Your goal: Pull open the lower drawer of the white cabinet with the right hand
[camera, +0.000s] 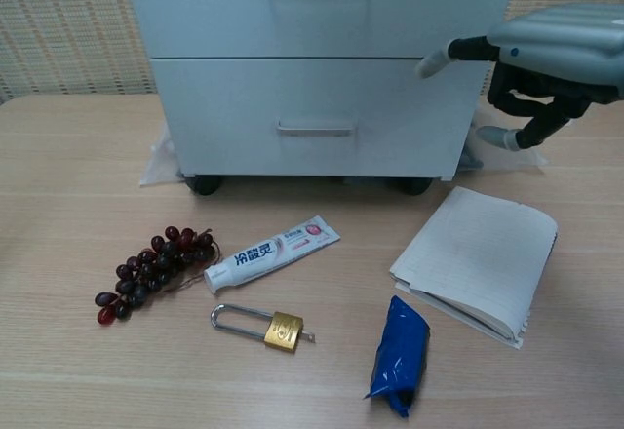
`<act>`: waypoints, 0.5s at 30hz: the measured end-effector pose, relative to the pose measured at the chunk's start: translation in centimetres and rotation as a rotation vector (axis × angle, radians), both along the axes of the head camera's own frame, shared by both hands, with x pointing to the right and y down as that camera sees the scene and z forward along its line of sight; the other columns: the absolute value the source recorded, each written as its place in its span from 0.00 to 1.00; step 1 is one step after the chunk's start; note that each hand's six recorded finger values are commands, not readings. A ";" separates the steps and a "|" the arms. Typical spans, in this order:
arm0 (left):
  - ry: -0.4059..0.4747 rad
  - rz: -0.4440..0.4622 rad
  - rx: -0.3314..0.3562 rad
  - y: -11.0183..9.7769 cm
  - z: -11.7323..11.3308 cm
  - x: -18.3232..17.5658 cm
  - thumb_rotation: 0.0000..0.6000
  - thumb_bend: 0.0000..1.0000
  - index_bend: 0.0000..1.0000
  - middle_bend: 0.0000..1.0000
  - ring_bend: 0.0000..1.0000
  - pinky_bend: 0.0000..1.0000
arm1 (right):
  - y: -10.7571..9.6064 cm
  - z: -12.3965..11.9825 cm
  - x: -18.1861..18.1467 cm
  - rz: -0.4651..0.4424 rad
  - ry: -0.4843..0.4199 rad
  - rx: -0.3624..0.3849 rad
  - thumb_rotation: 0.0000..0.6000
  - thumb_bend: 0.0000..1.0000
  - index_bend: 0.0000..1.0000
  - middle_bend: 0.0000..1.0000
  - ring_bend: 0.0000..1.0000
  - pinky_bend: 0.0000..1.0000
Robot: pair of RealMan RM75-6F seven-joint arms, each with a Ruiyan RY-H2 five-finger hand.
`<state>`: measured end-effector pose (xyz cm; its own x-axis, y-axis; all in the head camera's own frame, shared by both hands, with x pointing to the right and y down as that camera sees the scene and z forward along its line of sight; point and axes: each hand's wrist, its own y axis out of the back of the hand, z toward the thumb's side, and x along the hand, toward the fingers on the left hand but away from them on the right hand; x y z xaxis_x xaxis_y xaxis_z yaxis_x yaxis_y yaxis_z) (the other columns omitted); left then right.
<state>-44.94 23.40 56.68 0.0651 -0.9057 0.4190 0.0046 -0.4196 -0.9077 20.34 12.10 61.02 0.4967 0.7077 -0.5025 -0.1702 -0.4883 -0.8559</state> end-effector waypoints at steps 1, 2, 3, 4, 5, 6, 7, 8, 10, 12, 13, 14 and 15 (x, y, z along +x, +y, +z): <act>-0.001 0.000 0.000 0.0 0.0 0.0 1.00 0.33 0.06 0.01 0.06 0.14 | -0.1 0.3 -0.4 -0.006 0.001 -0.005 1.00 0.36 0.15 0.87 0.93 0.98; -0.001 0.000 0.001 0.0 0.0 0.0 1.00 0.33 0.06 0.01 0.06 0.14 | -0.2 0.7 -1.0 -0.016 0.003 -0.010 1.00 0.36 0.15 0.87 0.93 0.98; -0.001 0.000 0.002 0.0 0.0 -0.1 1.00 0.33 0.06 0.01 0.06 0.14 | -0.3 1.0 -1.4 -0.024 0.005 -0.013 1.00 0.36 0.15 0.87 0.93 0.98; 0.000 -0.001 0.004 0.0 -0.1 -0.1 1.00 0.33 0.06 0.01 0.06 0.14 | -0.3 1.3 -1.8 -0.032 0.006 -0.016 1.00 0.36 0.15 0.87 0.93 0.98; 0.001 -0.001 0.006 0.0 -0.1 -0.1 1.00 0.33 0.06 0.01 0.06 0.14 | -0.4 1.7 -2.3 -0.041 0.008 -0.020 1.00 0.36 0.15 0.87 0.93 0.98; 0.002 -0.001 0.007 0.0 -0.2 -0.1 1.00 0.33 0.06 0.01 0.06 0.14 | -0.4 1.9 -2.6 -0.047 0.010 -0.022 1.00 0.36 0.15 0.87 0.93 0.98; 0.002 -0.002 0.008 0.0 -0.2 -0.2 1.00 0.33 0.06 0.01 0.06 0.14 | -0.5 2.2 -3.0 -0.051 0.011 -0.024 1.00 0.36 0.15 0.87 0.93 0.98; 0.002 -0.002 0.007 0.1 -0.2 -0.2 1.00 0.33 0.06 0.01 0.06 0.14 | -0.5 2.4 -3.4 -0.057 0.012 -0.026 1.00 0.36 0.15 0.87 0.93 0.98; 0.001 -0.003 0.004 0.1 -0.1 -0.3 1.00 0.33 0.06 0.01 0.06 0.14 | -0.6 2.9 -4.0 -0.065 0.011 -0.028 1.00 0.36 0.15 0.87 0.93 0.98; 0.001 -0.001 0.002 0.1 -0.1 -0.3 1.00 0.33 0.06 0.01 0.06 0.14 | -0.7 3.3 -4.6 -0.069 0.014 -0.032 1.00 0.36 0.15 0.87 0.93 0.98; 0.002 0.000 0.001 0.1 0.0 -0.3 1.00 0.33 0.06 0.01 0.06 0.14 | -0.8 3.5 -4.8 -0.071 0.016 -0.034 1.00 0.36 0.15 0.87 0.93 0.98; 0.002 0.001 0.000 0.1 0.0 -0.3 1.00 0.33 0.06 0.01 0.06 0.14 | -0.9 3.8 -5.0 -0.073 0.020 -0.038 1.00 0.36 0.15 0.87 0.93 0.98; 0.003 0.001 0.000 0.1 0.0 -0.3 1.00 0.33 0.06 0.01 0.06 0.14 | -0.9 4.0 -5.3 -0.075 0.023 -0.041 1.00 0.36 0.15 0.87 0.93 0.98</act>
